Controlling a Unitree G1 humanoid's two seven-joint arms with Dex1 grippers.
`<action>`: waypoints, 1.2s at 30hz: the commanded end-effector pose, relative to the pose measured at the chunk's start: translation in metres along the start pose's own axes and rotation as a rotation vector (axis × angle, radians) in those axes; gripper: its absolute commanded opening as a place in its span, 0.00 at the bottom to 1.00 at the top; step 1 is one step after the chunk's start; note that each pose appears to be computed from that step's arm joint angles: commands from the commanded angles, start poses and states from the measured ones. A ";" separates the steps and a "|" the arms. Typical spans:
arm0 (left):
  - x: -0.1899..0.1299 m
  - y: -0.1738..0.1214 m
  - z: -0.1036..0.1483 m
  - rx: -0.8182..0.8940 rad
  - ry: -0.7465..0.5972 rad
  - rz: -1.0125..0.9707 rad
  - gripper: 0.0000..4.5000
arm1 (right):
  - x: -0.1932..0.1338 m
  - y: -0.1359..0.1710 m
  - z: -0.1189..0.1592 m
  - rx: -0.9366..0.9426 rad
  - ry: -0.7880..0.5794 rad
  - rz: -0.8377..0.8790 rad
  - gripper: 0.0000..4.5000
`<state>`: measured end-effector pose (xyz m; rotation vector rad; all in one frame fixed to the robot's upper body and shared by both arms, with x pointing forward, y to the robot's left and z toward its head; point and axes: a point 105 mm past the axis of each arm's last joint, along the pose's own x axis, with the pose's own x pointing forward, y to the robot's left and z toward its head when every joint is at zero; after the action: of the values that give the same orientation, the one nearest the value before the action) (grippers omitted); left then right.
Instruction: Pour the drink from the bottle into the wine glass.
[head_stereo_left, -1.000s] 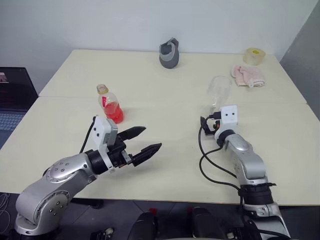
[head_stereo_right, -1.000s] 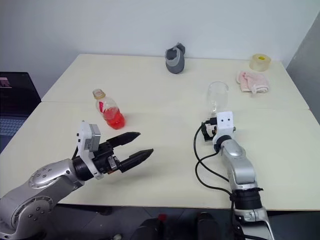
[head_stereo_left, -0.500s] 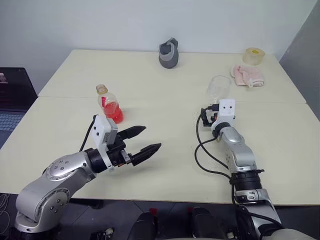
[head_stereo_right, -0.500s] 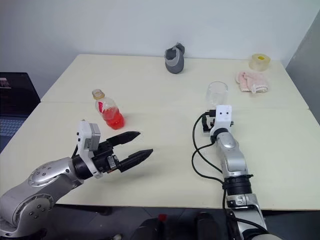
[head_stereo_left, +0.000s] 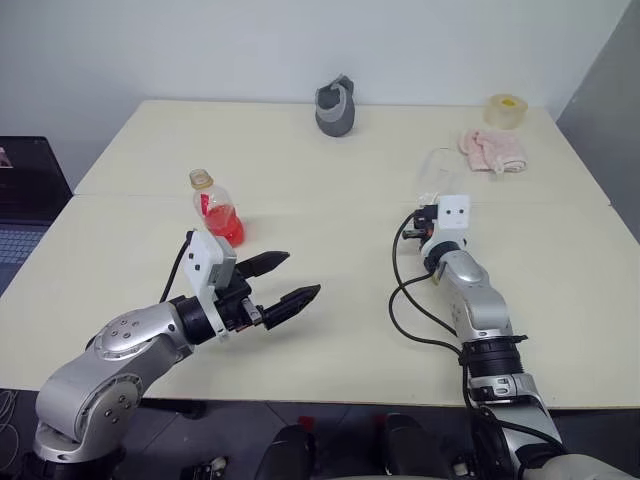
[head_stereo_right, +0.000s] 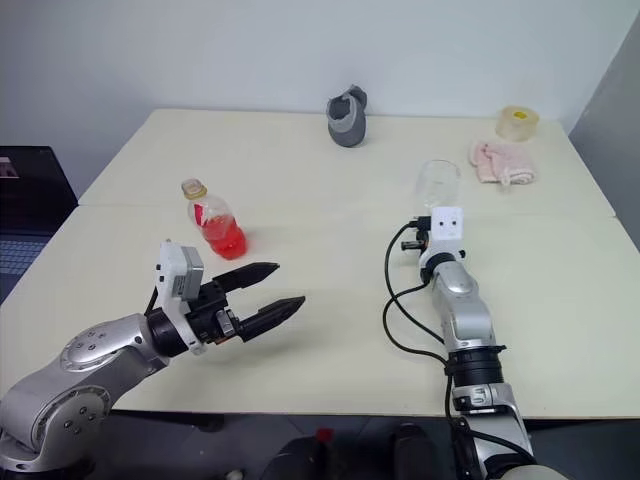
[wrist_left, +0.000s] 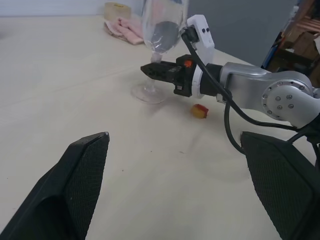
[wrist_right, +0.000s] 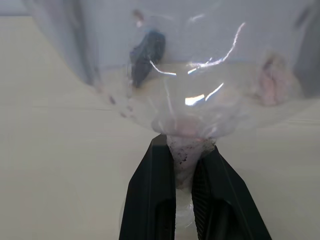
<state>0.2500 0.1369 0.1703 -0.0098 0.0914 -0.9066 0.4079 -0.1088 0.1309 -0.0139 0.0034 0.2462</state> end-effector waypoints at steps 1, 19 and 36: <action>-0.016 0.024 0.005 0.032 -0.017 0.115 1.00 | 0.000 0.042 0.046 -0.053 -0.161 0.235 0.04; -0.048 0.006 -0.011 -0.037 -0.004 0.262 1.00 | -0.007 0.133 0.012 -0.138 -0.039 0.686 0.04; -0.048 0.009 -0.017 -0.037 0.001 0.255 1.00 | 0.010 0.115 -0.003 -0.135 -0.013 0.592 0.48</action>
<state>0.2268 0.1825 0.1507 -0.0467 0.1401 -0.6349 0.3877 0.0052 0.1138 -0.1680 0.0150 0.8461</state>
